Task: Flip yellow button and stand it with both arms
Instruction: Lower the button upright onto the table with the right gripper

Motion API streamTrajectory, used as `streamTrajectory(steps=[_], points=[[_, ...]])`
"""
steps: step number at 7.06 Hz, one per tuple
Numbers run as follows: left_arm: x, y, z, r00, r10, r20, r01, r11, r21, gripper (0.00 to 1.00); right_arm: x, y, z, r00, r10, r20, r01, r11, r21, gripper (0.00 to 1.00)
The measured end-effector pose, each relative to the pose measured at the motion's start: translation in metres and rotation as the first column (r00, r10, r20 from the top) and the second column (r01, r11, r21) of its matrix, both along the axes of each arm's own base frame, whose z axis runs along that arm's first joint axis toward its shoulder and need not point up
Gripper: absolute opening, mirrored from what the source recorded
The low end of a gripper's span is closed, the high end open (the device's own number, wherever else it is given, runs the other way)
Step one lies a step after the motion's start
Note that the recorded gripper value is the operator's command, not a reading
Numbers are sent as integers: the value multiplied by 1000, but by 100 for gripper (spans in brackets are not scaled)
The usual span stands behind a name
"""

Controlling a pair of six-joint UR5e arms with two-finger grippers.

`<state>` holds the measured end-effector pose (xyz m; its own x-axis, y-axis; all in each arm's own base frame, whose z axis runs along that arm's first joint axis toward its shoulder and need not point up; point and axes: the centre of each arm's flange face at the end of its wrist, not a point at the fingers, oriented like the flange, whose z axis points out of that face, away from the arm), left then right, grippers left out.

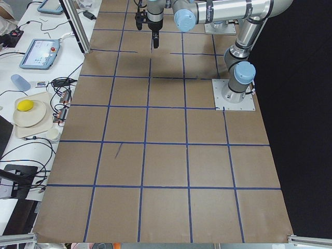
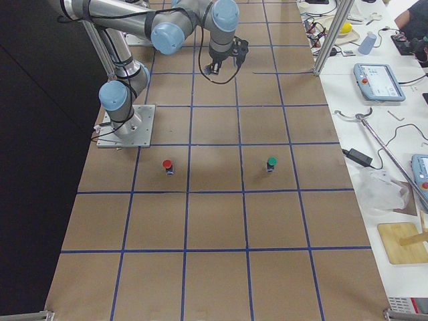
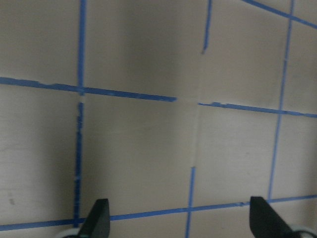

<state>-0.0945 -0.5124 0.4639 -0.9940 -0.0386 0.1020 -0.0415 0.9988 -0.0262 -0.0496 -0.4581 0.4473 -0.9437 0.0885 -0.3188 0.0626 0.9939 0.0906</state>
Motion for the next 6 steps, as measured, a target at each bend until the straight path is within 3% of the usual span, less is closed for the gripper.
streamTrajectory(steps=[1, 2, 3, 4, 6], points=[[-6, -10, 14, 992, -74, 107, 74, 997, 8, 100, -33, -10, -24, 989, 141, -45, -144, 988, -53, 16], [-12, -18, 29, 980, -129, 152, 128, 992, 12, 100, -66, -19, -48, 954, 287, -90, -295, 950, -102, 15], [-13, -27, 37, 978, -146, 149, 146, 989, 7, 100, -97, -23, -68, 907, 403, -121, -417, 898, -142, 15], [-9, -33, 38, 981, -141, 133, 142, 990, 5, 100, -121, -25, -83, 839, 525, -146, -544, 820, -178, 15], [0, -36, 33, 989, -123, 84, 123, 992, 12, 100, -160, -31, -112, 647, 731, -216, -761, 606, -232, 15]])
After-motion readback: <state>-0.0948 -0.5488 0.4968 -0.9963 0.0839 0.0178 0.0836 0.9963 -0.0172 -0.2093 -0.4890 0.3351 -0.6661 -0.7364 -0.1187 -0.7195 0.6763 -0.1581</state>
